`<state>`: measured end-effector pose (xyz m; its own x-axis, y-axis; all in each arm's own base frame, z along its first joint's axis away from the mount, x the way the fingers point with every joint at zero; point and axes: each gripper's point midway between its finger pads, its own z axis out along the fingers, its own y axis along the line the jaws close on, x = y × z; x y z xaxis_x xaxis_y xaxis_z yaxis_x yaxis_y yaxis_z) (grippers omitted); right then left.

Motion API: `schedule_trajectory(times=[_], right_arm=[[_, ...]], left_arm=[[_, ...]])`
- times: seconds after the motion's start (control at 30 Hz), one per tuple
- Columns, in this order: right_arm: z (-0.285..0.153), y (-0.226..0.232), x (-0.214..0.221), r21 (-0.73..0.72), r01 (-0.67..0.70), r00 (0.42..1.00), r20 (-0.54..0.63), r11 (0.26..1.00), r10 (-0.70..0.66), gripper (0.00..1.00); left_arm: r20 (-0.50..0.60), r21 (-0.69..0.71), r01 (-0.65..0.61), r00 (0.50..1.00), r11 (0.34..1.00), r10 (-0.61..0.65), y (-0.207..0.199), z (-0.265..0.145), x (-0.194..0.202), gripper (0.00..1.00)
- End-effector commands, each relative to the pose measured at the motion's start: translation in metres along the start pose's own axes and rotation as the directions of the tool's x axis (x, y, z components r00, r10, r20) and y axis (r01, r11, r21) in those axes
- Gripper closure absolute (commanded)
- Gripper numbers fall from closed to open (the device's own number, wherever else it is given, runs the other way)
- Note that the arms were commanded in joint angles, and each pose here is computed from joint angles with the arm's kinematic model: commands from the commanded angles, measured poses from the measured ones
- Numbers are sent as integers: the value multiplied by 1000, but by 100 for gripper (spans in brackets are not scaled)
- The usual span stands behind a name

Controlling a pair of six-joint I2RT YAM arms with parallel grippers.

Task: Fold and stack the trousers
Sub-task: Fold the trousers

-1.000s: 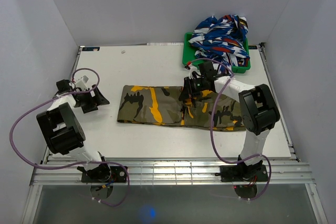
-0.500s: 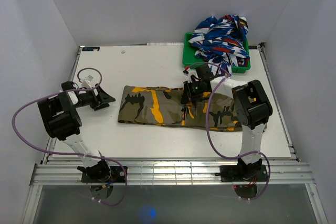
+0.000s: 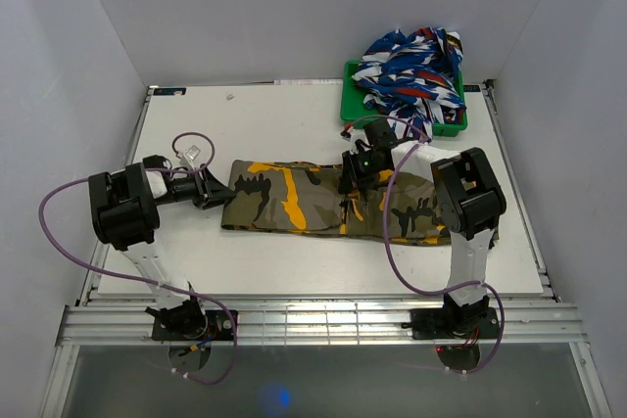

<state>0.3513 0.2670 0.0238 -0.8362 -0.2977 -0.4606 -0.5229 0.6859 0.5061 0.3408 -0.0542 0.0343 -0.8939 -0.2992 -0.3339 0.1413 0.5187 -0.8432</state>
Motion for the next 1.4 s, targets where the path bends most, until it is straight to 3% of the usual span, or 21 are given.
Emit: schedule_trajectory(times=[0.0, 0.1, 0.17, 0.23, 0.27, 0.3, 0.4, 0.6, 0.7, 0.87, 1.13, 1.3, 1.37], right_arm=[[4, -13, 4, 53, 21, 999, -29, 998, -19, 92], [3, -13, 2, 55, 32, 999, -30, 998, -30, 91], [0, -10, -1, 50, 33, 999, -33, 998, -31, 82], [-6, -6, -11, 49, 66, 998, -17, 997, -65, 65], [-15, -4, -15, 57, 75, 997, -12, 996, -75, 42], [-22, -3, -20, 70, 79, 997, 2, 994, -79, 34], [-59, -5, -32, 86, 129, 990, 51, 988, -133, 25], [-152, -4, -37, 80, 127, 975, 173, 989, -139, 22], [-190, -20, -28, 123, 100, 967, 222, 987, -125, 21], [-230, -78, 18, 145, -105, 964, 259, 984, 64, 19], [-201, -122, 82, 43, -311, 929, 223, 950, 294, 20], [-176, -138, 91, 2, -360, 911, 218, 933, 351, 17], [-165, -142, 99, -8, -393, 900, 200, 920, 386, 21]], left_arm=[[-56, -148, 83, 994, 986, -92, 38, 8, 34, 47], [-48, -157, 104, 992, 982, -113, 38, 7, 31, 60], [-40, -147, 97, 994, 984, -104, 33, 7, 26, 75], [-31, -141, 79, 996, 987, -85, 25, 3, 20, 89], [-32, -142, 74, 996, 987, -79, 22, 0, 16, 100], [-24, -144, 61, 998, 988, -65, 17, -4, 10, 100], [10, -153, 53, 999, 987, -52, 11, -26, -3, 100], [91, -240, -47, 993, 970, 70, 0, -93, -33, 100], [98, -265, -44, 993, 963, 72, -3, -115, -35, 100], [93, -322, -97, 987, 942, 134, -1, -139, -44, 100], [133, -372, -80, 981, 925, 139, 7, -167, -61, 100], [140, -397, -85, 978, 914, 152, 11, -180, -73, 100], [142, -410, -81, 978, 909, 151, 15, -183, -76, 100]])
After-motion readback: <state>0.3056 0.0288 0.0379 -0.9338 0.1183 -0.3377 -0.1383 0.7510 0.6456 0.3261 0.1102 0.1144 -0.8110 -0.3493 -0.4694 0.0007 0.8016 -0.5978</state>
